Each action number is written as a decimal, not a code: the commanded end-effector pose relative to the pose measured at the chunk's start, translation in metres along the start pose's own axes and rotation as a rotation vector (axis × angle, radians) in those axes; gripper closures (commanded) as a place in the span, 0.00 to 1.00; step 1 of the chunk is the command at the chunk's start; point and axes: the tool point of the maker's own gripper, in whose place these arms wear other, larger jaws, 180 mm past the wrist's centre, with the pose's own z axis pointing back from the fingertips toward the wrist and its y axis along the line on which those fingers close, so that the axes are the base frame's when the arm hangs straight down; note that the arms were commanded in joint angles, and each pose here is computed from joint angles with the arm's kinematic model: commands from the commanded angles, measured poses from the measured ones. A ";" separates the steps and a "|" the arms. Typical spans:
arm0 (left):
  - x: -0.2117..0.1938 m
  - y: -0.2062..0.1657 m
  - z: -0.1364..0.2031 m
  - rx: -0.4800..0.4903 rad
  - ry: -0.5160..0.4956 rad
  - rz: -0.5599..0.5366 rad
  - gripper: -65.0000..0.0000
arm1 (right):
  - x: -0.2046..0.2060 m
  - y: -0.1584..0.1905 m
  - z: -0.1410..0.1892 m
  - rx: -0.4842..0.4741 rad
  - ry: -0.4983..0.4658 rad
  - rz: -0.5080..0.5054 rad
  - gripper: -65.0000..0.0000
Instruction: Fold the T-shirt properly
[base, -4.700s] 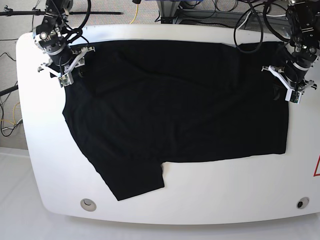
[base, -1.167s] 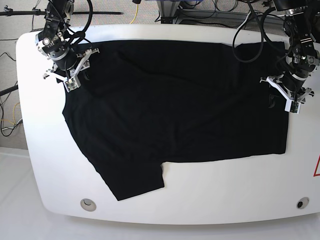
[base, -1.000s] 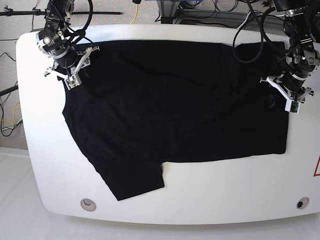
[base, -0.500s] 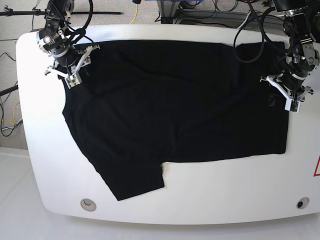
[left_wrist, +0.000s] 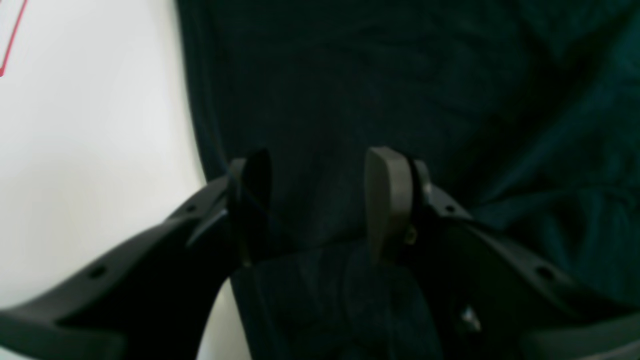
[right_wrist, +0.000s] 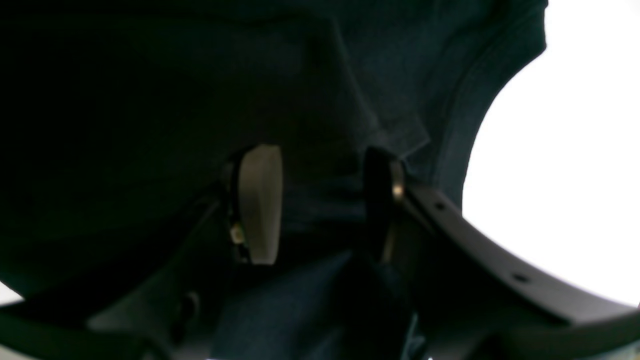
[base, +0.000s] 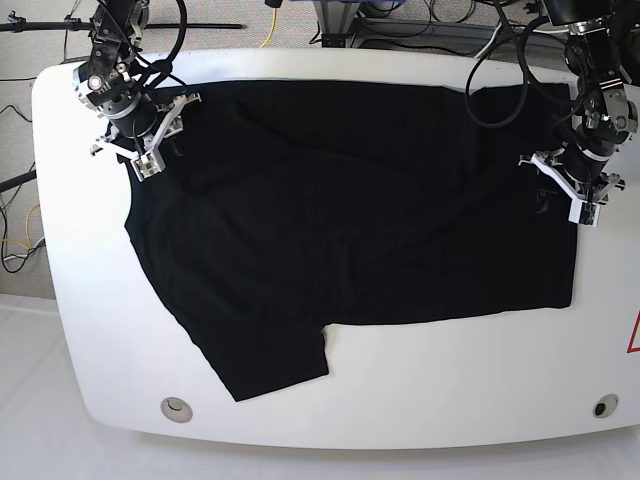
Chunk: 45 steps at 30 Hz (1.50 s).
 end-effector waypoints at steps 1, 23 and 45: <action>0.021 0.006 0.003 0.012 -0.061 -0.011 0.56 | 0.014 -0.005 0.003 -0.007 -0.044 0.020 0.60; 0.011 0.020 -0.001 0.079 0.011 -0.110 0.57 | 0.007 0.004 0.004 0.011 -0.034 0.022 0.60; 0.019 0.017 0.001 0.072 -0.022 -0.107 0.56 | -0.002 0.002 0.005 0.005 -0.022 -0.001 0.59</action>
